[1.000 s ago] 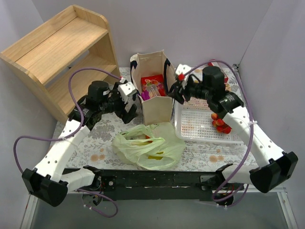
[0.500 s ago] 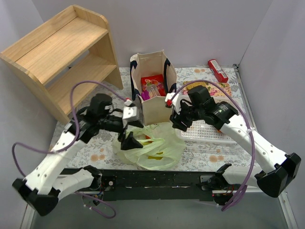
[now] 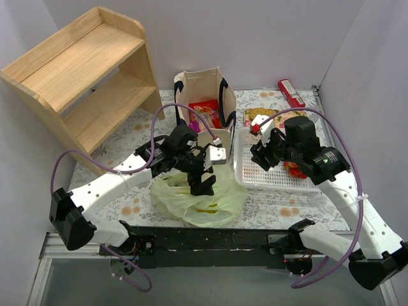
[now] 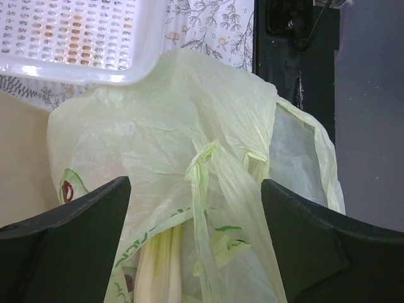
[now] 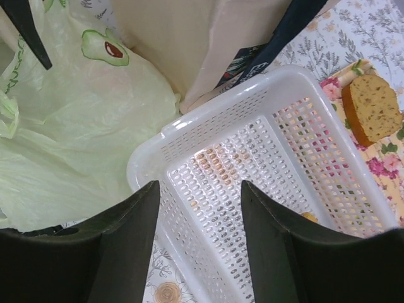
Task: Untie the knot of the grocery bags and take out the mixed food
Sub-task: Pick up the fake vegetable from the takeout bag.
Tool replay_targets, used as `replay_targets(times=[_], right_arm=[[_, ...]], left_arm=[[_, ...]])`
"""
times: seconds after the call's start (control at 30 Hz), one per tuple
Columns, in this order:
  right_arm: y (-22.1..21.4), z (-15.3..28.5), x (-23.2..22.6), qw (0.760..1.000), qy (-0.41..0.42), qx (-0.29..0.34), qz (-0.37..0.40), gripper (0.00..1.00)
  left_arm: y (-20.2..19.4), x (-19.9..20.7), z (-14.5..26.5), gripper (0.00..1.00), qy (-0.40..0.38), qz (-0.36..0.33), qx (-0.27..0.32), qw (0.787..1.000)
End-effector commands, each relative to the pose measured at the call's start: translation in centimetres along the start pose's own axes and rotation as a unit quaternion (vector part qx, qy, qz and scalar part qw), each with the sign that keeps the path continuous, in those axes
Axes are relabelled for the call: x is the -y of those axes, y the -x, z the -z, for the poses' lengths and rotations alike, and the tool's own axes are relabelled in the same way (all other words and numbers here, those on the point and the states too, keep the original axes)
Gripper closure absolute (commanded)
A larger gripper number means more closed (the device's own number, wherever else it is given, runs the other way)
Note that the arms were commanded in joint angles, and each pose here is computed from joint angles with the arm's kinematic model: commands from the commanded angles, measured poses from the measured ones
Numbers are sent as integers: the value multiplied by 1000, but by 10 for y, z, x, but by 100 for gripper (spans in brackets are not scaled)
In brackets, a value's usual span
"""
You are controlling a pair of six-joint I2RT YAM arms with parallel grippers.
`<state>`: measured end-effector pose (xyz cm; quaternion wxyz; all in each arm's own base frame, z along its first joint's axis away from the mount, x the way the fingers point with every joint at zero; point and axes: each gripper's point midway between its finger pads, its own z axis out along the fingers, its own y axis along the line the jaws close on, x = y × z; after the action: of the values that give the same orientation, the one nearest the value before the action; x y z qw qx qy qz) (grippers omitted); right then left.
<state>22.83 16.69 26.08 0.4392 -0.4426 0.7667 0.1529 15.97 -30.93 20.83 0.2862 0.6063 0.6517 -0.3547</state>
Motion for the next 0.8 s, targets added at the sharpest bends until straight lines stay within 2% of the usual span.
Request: replay_targets(times=[0.0,0.03,0.1,0.33,0.57,0.6,0.67,0.7,0.77], right_arm=[[-1,-9,-9,1000,23,12,-5,38],[-3,-11,-12,999,32,11,-7,38],[-7,-15,-15,999,42,8,-10,38],[8,-21,-25,996,77,30,-31,38],[8,-17,-22,997,65,42,-10,39],[7,-17,-22,997,65,41,-7,39],[9,-17,-24,997,71,40,2,39],[10,-17,-25,996,74,40,7,39],[17,-19,-27,995,86,41,22,39]], left_arm=[[10,3,6,17,-12,-14,-7,1000],[1,19,8,16,-51,-4,-24,998],[-5,28,7,16,-79,11,-43,996],[-12,13,-12,19,-74,17,-72,994],[-15,-7,-20,42,-49,-10,-90,995],[-17,-4,-17,49,-51,-11,-98,994],[-10,-3,-7,55,-47,-35,-95,994],[-11,-3,1,66,-39,-39,-105,993],[1,-2,19,77,-18,-77,-97,992]])
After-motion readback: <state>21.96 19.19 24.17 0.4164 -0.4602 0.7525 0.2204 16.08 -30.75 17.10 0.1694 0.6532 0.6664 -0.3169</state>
